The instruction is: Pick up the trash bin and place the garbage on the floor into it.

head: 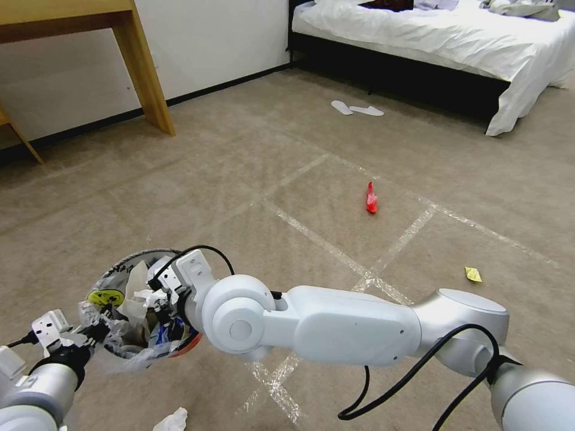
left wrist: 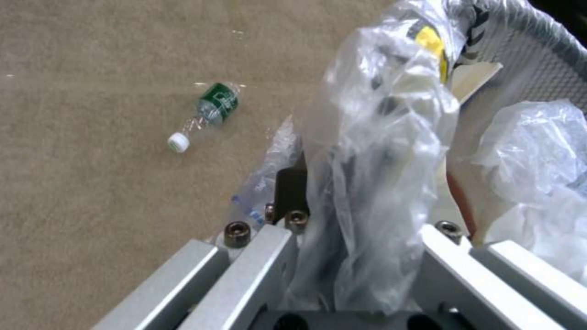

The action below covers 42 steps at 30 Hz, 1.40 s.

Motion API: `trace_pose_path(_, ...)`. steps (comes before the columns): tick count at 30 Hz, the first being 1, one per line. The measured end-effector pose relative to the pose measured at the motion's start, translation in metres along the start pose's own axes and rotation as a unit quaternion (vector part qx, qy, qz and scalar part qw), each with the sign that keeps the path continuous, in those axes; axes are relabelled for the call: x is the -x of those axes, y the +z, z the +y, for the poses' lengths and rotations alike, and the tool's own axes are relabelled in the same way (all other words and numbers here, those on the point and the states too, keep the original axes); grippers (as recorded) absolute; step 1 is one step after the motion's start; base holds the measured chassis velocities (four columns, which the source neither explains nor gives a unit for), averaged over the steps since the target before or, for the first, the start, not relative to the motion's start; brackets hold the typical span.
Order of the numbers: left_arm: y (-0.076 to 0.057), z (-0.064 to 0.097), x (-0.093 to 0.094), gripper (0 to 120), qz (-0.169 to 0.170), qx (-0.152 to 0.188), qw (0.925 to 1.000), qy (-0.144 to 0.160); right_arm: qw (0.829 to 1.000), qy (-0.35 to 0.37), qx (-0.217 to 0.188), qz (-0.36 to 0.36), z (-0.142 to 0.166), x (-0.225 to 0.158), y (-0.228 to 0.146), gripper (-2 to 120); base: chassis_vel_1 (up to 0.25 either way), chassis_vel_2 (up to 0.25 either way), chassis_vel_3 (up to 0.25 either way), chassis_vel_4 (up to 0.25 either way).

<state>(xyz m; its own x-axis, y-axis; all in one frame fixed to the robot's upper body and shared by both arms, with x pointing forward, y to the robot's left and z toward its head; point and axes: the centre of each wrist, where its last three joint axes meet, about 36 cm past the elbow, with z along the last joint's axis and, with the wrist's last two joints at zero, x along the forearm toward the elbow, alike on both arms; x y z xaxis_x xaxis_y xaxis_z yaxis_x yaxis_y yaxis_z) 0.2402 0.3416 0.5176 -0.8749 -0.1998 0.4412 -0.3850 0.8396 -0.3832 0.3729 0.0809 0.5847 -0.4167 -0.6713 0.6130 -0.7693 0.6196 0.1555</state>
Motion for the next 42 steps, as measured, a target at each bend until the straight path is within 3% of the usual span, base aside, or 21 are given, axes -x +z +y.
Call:
trace_pose_path(2, 0.000, 0.000, 0.000, 1, 0.000, 0.000, 1.0000, 0.000, 1.000, 0.000, 0.000, 0.000, 0.000, 0.000, 0.000, 39, 0.000, 0.000, 0.000, 0.000)
trace_pose_path(5, 0.000, -0.001, -0.001, 1, -0.001, -0.001, 1.0000, 0.001, 1.000, 0.000, -0.001, 0.001, 0.001, 0.000, 0.001, 57, 0.000, 0.000, 0.000, 0.000)
trace_pose_path(9, 0.001, -0.001, -0.001, 1, -0.001, -0.002, 1.0000, 0.000, 1.000, 0.000, -0.002, 0.001, 0.001, 0.000, 0.001, 67, 0.000, 0.000, 0.000, 0.000)
trace_pose_path(11, 0.000, 0.000, -0.001, 1, -0.002, -0.002, 1.0000, 0.000, 1.000, 0.000, -0.003, 0.001, 0.001, 0.000, 0.001, 79, 0.000, 0.000, 0.000, 0.000)
trace_pose_path(18, 0.000, 0.000, 0.000, 1, -0.002, -0.002, 1.0000, -0.001, 1.000, 0.000, -0.005, -0.001, 0.002, -0.002, 0.001, 99, 0.000, 0.000, 0.000, 0.000)
trace_pose_path(35, -0.001, 0.001, 0.002, 1, -0.003, -0.004, 1.0000, 0.001, 1.000, -0.005, -0.016, -0.008, 0.007, -0.009, -0.002, 98, 0.000, 0.000, 0.000, 0.000)
trace_pose_path(39, -0.002, 0.000, 0.003, 1, -0.005, -0.006, 1.0000, 0.002, 1.000, -0.008, -0.021, -0.007, 0.010, -0.009, -0.002, 94, 0.000, 0.000, 0.000, 0.000)
trace_pose_path(42, -0.001, 0.001, 0.003, 1, -0.004, -0.007, 1.0000, 0.001, 1.000, -0.009, -0.021, -0.007, 0.011, -0.008, -0.002, 84, 0.000, 0.000, 0.000, 0.000)
